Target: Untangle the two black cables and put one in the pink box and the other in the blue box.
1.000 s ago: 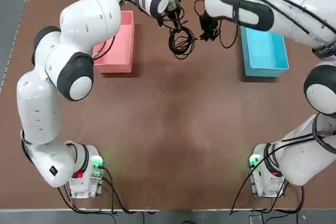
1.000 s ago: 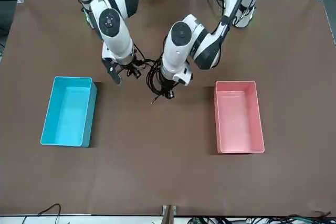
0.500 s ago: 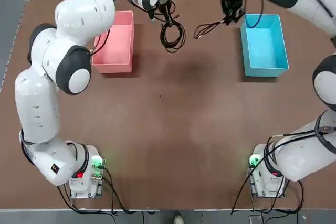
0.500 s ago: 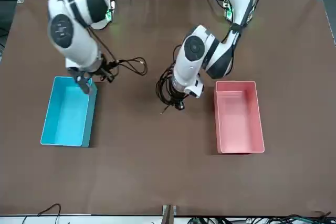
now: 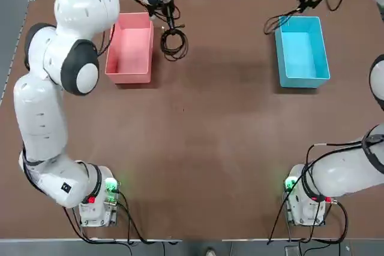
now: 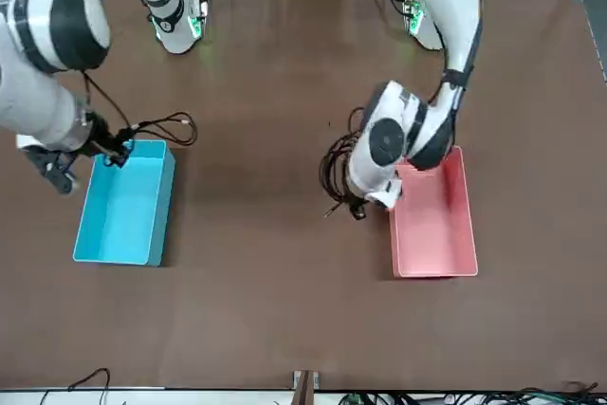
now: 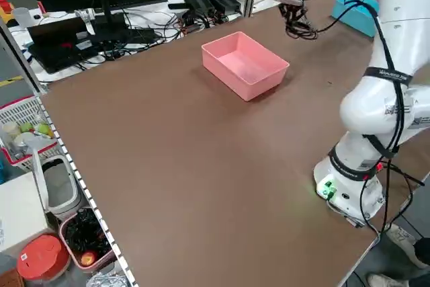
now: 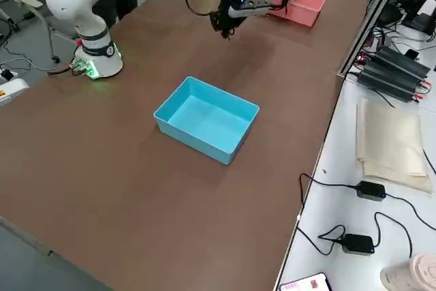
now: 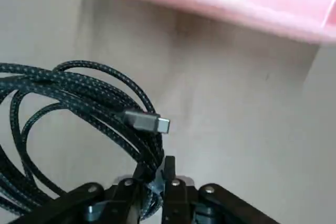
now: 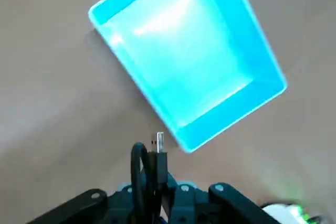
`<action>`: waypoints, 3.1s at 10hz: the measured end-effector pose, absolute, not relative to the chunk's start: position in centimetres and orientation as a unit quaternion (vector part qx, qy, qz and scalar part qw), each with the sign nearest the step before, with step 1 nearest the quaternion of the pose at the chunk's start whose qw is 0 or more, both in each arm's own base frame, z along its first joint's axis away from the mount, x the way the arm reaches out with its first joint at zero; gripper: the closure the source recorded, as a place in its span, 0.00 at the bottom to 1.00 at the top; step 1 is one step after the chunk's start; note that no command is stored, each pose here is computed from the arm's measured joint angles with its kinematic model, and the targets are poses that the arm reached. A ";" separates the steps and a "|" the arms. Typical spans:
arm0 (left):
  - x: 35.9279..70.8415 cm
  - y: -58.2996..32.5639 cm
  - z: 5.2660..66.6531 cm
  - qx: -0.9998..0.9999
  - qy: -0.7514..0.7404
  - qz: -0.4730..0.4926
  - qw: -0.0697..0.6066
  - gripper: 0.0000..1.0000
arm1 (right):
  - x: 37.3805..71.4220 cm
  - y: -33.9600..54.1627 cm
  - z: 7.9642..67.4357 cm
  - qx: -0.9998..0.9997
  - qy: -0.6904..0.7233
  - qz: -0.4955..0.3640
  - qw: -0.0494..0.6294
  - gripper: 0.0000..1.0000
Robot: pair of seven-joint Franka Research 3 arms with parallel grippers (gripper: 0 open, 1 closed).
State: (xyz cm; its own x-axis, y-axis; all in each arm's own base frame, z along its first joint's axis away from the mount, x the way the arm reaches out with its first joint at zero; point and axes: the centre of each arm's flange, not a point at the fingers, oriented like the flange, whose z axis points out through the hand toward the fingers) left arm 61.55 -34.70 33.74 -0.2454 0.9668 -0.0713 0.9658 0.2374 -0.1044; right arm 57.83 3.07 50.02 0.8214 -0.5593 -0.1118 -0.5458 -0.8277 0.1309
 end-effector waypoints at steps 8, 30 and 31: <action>65.3 -12.3 32.9 -0.661 -0.746 0.074 0.009 0.85 | 61.6 -7.9 39.5 0.981 -0.190 -0.023 0.037 0.93; 57.7 -4.1 64.2 -0.992 -0.118 -0.019 -0.047 0.00 | 64.3 -8.8 30.8 0.996 -0.080 -0.007 0.037 0.00; 57.4 -4.5 64.1 -0.995 -0.094 -0.011 -0.028 0.00 | 64.2 -8.7 33.5 0.996 -0.081 -0.006 0.036 0.00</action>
